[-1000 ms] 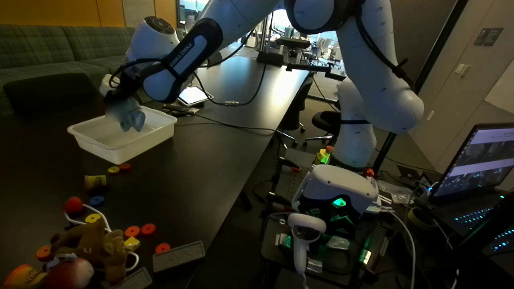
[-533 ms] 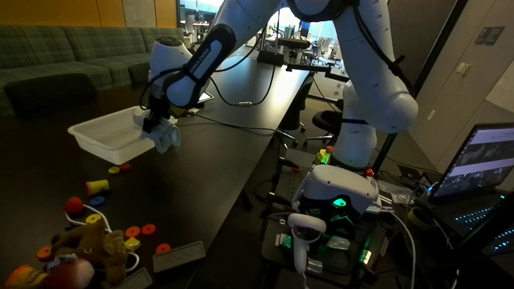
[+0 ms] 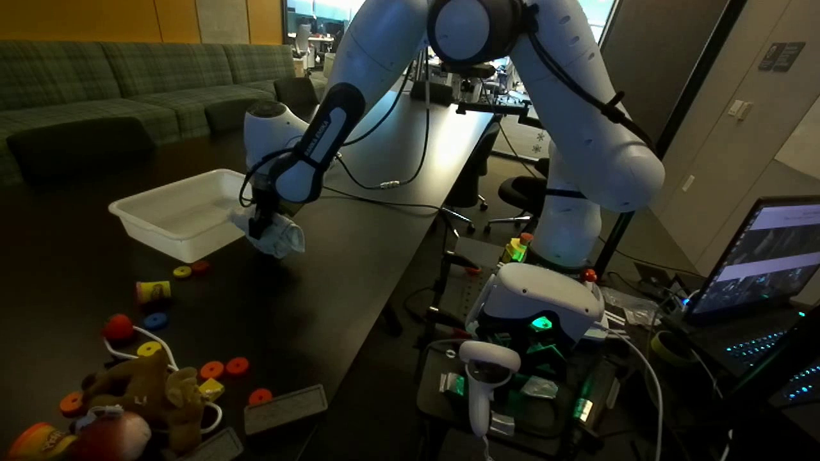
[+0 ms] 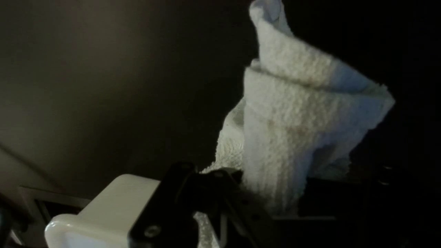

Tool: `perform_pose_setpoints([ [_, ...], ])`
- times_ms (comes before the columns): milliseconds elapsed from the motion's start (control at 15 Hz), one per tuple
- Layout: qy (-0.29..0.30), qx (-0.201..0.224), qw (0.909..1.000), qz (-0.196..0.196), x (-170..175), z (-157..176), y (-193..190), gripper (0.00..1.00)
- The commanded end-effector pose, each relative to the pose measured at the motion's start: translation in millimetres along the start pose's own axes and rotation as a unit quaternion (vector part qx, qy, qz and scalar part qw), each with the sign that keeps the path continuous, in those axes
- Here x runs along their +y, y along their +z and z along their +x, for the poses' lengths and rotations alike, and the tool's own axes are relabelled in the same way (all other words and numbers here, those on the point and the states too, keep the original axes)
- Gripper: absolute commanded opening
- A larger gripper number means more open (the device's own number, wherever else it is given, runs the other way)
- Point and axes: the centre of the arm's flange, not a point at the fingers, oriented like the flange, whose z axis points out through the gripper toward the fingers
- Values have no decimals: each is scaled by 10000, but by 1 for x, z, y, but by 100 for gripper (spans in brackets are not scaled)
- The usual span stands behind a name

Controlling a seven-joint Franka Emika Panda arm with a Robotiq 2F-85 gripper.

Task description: Use the towel to push all the objects on the table to the left

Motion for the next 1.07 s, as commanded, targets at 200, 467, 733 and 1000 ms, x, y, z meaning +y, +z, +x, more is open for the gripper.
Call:
perform_pose_setpoints([
  [200, 285, -82, 9994, 149, -41, 28, 47, 2],
  [467, 392, -33, 9988, 279, -68, 30, 60, 2],
  [733, 755, 113, 9963, 384, -78, 45, 68, 2],
  [1000, 1196, 239, 9915, 460, -81, 58, 73, 2],
])
